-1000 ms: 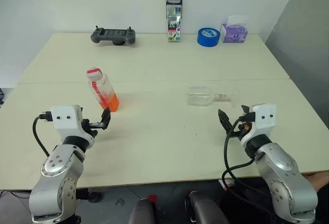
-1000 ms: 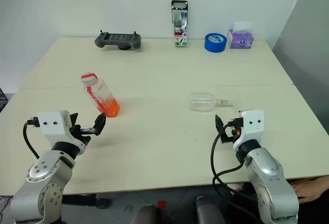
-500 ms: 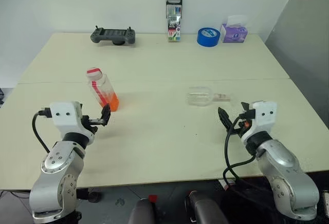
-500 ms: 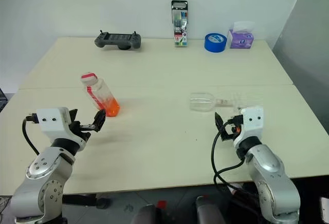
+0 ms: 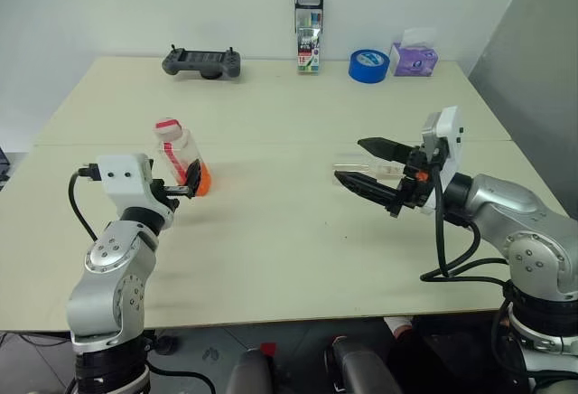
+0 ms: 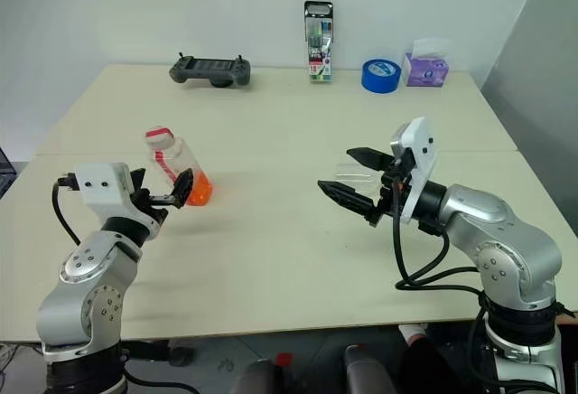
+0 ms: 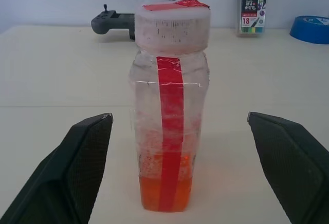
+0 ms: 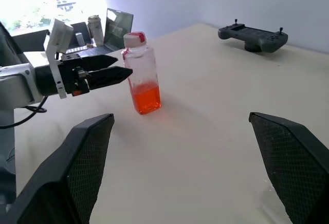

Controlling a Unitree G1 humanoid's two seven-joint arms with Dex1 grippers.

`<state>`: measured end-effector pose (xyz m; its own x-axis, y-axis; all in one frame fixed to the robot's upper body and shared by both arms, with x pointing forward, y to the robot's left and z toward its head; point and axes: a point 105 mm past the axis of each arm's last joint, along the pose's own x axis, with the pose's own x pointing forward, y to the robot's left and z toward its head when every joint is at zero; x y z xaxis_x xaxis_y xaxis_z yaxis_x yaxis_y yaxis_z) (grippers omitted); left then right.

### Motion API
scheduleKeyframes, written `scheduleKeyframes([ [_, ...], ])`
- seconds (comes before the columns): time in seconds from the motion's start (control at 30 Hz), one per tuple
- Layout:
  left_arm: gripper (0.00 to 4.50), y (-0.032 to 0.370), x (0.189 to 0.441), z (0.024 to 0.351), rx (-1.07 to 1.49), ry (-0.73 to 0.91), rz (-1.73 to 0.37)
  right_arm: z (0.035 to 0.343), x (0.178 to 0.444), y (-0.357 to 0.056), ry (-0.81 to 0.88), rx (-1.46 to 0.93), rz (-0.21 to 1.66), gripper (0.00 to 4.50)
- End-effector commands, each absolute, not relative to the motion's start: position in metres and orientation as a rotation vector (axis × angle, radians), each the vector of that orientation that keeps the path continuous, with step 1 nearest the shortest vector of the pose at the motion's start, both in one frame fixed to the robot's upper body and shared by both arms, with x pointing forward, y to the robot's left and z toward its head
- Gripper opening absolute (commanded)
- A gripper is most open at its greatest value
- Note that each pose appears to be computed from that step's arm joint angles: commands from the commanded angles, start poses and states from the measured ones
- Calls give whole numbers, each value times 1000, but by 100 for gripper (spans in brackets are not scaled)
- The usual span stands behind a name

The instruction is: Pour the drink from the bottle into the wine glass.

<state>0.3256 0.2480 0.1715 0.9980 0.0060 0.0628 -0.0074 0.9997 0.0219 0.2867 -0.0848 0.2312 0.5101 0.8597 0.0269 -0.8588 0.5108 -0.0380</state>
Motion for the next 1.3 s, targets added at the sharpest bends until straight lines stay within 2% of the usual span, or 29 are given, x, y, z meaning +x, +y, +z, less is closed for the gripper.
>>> scheduleKeyframes([
  [0.03,449,244,335,187,62,-119,-27,243,280,-77,-86,-12,1075,450],
  [0.53,449,248,371,187,92,-131,-100,241,282,-73,-104,-27,1019,450],
  [1.0,449,254,377,195,92,-163,-89,233,280,-75,-106,2,997,450],
  [1.1,387,254,377,194,75,-160,-95,236,280,-73,-109,12,998,450],
  [1.3,193,257,375,192,82,-151,-88,239,281,-72,-111,11,996,450],
])
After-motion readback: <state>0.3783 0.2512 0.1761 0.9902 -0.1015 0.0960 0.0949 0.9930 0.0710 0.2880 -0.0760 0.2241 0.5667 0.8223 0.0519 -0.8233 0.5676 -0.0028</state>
